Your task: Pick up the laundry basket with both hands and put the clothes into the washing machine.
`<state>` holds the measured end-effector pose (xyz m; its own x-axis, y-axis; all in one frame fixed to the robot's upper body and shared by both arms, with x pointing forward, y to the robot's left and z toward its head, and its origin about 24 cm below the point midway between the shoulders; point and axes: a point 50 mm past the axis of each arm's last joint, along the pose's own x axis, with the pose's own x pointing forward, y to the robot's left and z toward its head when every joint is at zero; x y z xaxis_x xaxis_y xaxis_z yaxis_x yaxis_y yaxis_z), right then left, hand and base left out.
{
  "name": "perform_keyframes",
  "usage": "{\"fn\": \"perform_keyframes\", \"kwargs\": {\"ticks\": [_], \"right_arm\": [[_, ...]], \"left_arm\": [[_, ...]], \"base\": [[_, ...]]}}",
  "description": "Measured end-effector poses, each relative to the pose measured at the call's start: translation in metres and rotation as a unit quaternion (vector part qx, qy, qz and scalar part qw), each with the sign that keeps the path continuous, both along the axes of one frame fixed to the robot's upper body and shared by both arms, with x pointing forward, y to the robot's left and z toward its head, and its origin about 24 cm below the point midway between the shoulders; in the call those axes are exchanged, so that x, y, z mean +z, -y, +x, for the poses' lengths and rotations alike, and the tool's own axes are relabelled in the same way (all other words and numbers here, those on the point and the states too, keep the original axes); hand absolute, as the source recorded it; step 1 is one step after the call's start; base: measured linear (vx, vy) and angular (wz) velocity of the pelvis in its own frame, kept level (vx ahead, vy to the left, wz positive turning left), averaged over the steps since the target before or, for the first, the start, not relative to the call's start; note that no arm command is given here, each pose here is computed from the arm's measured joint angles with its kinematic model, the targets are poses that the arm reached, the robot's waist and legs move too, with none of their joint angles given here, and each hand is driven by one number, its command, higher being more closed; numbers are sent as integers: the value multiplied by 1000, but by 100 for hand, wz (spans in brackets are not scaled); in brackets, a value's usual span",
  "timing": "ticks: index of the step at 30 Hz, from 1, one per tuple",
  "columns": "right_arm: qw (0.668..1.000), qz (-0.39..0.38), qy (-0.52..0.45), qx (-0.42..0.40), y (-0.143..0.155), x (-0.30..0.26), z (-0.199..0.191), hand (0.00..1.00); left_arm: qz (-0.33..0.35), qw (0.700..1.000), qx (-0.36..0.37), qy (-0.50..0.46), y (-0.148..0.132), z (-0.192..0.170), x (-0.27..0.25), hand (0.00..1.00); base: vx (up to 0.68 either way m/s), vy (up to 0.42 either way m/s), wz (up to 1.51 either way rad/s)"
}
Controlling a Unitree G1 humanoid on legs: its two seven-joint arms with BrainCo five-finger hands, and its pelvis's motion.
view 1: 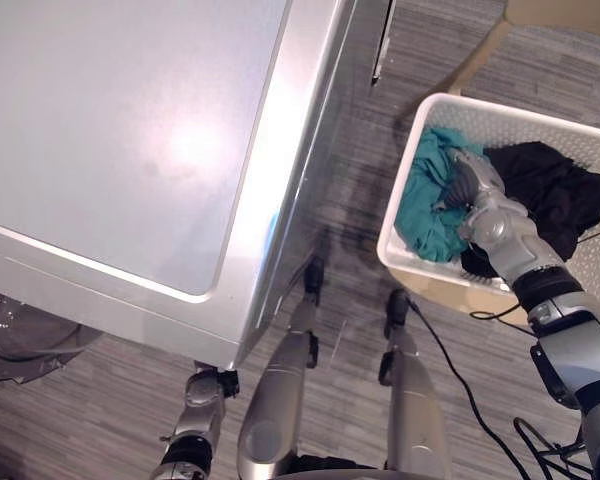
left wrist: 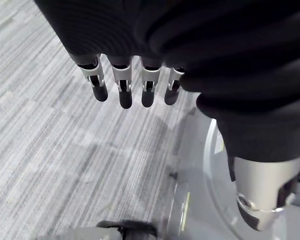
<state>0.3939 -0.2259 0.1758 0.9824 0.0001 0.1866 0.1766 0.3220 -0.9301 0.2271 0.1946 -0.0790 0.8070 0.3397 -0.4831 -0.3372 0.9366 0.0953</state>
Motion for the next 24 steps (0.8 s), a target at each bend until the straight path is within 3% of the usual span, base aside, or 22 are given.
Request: {"fn": "perform_keyframes", "kwargs": {"ticks": [6,11,19,24], "right_arm": [[999,39,11,29,-17,0,-4,100],[989,133,29,54,-32,-21,-26,100],[940,337,59,11,-33,-67,-78,100],[880,469,71,-31,-28,-92,-115,100]], "left_arm": [[-2,1000,1,12,0,3,4,0],[-13,1000,15,8,-3,2,3,0],[1,996,49,-70,-28,-40,-21,0],[-5,989,68,-133,-39,-75,-38,0]], "base": [[24,-61,7],[18,-71,0],[7,-26,-4],[82,-1,-27]]}}
